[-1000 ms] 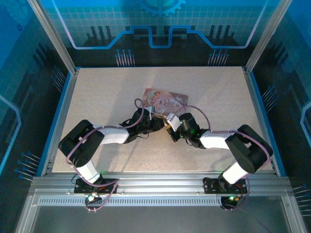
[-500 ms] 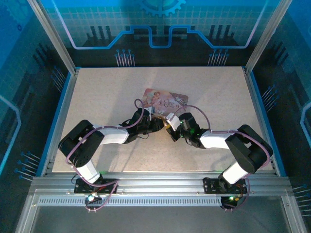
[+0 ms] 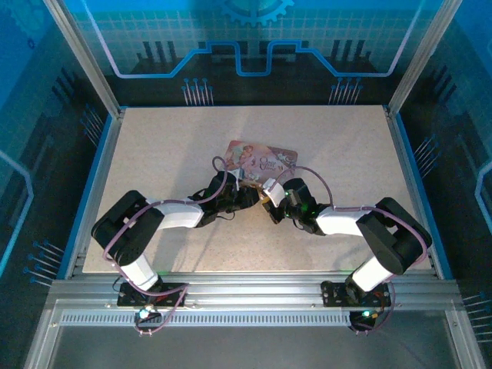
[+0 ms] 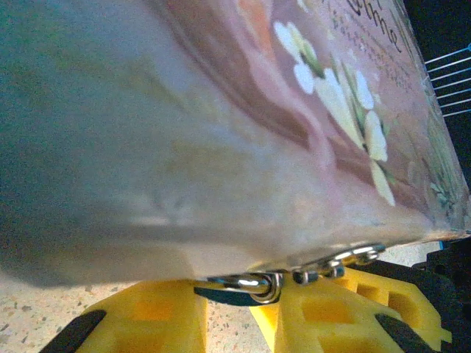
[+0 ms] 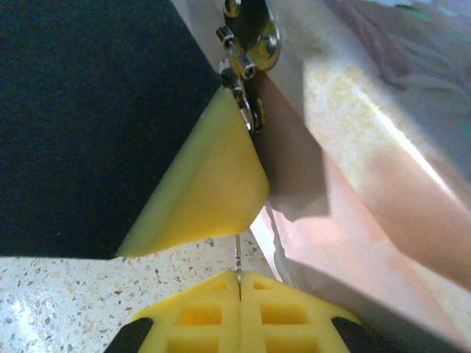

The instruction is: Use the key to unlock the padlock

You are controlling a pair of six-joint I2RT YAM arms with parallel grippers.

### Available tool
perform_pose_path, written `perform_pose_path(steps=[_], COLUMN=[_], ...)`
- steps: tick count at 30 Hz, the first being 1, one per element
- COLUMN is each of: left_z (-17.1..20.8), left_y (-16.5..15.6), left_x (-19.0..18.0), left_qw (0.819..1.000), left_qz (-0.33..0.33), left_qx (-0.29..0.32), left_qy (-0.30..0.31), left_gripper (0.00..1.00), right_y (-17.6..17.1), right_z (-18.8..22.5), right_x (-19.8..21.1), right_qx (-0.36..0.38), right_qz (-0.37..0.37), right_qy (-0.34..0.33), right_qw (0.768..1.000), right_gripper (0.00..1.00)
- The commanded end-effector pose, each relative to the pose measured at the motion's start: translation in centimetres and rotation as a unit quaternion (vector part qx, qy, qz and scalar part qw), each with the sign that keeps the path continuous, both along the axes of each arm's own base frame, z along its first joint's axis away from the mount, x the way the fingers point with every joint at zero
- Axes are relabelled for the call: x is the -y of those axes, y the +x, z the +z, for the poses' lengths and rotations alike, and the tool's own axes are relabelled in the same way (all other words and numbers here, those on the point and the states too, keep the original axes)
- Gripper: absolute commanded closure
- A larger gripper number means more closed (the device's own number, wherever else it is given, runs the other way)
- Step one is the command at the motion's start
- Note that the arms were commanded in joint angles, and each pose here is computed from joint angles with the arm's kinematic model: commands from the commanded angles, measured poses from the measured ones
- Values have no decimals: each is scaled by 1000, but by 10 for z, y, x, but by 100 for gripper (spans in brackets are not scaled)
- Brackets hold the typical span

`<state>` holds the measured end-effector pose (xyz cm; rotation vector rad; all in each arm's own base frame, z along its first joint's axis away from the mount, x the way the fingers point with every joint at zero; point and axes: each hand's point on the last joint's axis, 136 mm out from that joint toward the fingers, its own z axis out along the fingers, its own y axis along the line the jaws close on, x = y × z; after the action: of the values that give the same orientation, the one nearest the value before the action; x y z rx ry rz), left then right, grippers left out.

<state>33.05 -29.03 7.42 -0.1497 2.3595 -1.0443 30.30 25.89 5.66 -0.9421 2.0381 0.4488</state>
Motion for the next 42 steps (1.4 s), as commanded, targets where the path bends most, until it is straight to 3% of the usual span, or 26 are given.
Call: perform_pose_path(steps=[1,42], left_z=[26,35], left_y=[1,-10], left_x=[6,18], left_qw=[999,998], left_qz=[-6,-31], left_qx=[27,-18], left_qy=[-26,-55], left_gripper=[78,79], right_y=[0,34], right_z=[13,78], right_x=[-10,-16], right_qx=[20,84], right_qz=[14,17], right_qy=[17,156], right_qw=[1000,984], right_gripper=[100,100])
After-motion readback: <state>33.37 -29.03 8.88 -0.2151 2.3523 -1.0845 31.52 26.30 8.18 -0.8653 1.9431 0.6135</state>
